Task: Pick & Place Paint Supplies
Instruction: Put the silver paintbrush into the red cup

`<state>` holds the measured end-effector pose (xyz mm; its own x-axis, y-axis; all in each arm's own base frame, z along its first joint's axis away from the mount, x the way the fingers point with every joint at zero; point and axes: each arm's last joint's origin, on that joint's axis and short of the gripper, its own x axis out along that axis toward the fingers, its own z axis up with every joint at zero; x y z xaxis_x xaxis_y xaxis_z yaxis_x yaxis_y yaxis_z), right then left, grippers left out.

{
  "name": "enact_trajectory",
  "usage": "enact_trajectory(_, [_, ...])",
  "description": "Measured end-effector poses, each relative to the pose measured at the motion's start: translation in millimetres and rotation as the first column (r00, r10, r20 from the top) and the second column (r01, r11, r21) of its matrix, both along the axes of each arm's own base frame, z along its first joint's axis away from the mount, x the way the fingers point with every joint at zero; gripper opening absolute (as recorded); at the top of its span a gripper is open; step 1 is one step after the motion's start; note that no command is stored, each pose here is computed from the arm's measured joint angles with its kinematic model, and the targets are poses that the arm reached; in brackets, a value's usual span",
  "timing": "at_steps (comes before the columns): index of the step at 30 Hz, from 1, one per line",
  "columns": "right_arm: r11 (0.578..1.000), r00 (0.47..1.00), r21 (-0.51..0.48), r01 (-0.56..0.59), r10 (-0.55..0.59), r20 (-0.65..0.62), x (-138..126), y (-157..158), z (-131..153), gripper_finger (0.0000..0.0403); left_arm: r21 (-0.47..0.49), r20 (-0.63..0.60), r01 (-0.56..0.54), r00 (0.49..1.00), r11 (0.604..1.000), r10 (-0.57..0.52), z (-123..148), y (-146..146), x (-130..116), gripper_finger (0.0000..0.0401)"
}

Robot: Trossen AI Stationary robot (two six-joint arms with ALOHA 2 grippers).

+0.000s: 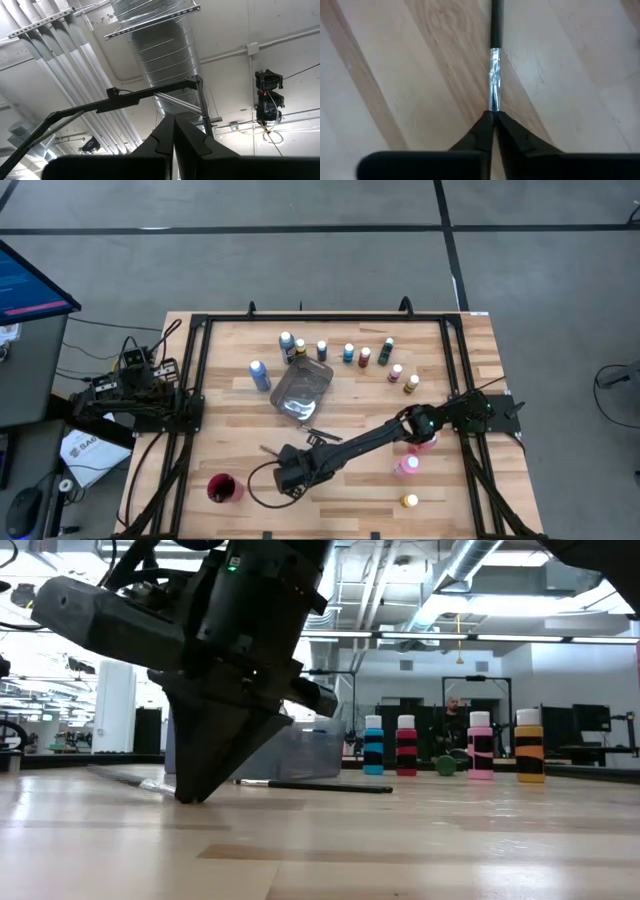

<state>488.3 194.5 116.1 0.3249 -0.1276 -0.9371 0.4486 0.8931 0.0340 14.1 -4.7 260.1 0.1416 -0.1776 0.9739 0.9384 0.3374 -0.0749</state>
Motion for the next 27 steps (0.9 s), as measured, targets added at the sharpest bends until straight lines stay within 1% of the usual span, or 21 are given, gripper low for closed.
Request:
enact_trajectory(2, [1.0,1.0,0.026,0.01,-0.01,-0.01,1,-3,0,0.0009,0.0,0.0,0.0,1.0,1.0,0.0,0,0,0,0.0003])
enact_trajectory(6, [0.985,0.999,0.171,0.015,-0.006,-0.051,4,-16,11,0.0003,0.0,0.0,0.0,1.0,1.0,0.0,0,0,0,0.0003])
enact_trajectory(9, [0.95,0.995,0.312,0.011,0.021,-0.099,3,-23,26,0.0002,0.0,0.0,0.0,1.0,1.0,0.0,0,0,0,0.0003])
enact_trajectory(11, [0.918,0.996,0.396,0.002,0.034,-0.085,5,-25,34,0.0001,0.0,0.0,0.0,1.0,1.0,0.0,0,0,0,0.0003])
enact_trajectory(13, [0.889,0.997,0.458,0.009,0.024,-0.067,4,-30,55,0.0001,0.0,0.0,0.0,1.0,1.0,0.0,0,0,0,0.0003])
enact_trajectory(16, [0.825,1.0,0.565,-0.015,-0.003,0.031,5,-42,101,0.0001,0.0,0.0,0.0,1.0,1.0,0.0,0,0,0,0.0003])
enact_trajectory(17, [0.809,0.999,0.587,-0.015,-0.015,0.047,3,-45,114,0.0001,0.0,0.0,0.0,1.0,1.0,0.0,0,0,0,0.0003])
enact_trajectory(21, [0.735,0.992,0.677,-0.029,-0.065,0.112,4,-47,139,0.0,0.0,0.0,0.0,1.0,1.0,0.0,0,0,0,0.0003])
enact_trajectory(22, [0.709,0.986,0.704,-0.049,-0.076,0.145,6,-47,147,0.0,0.0,0.0,0.0,1.0,1.0,0.0,0,0,0,0.0003])
enact_trajectory(25, [0.601,0.961,0.787,-0.138,-0.112,0.253,9,-45,177,0.0,0.0,0.0,0.0,1.0,1.0,0.0,0,0,0,0.0003])
enact_trajectory(27, [0.517,0.939,0.833,-0.197,-0.144,0.312,15,-43,188,0.0,0.0,-0.001,0.0,1.0,1.0,0.0,0,0,0,0.0003])
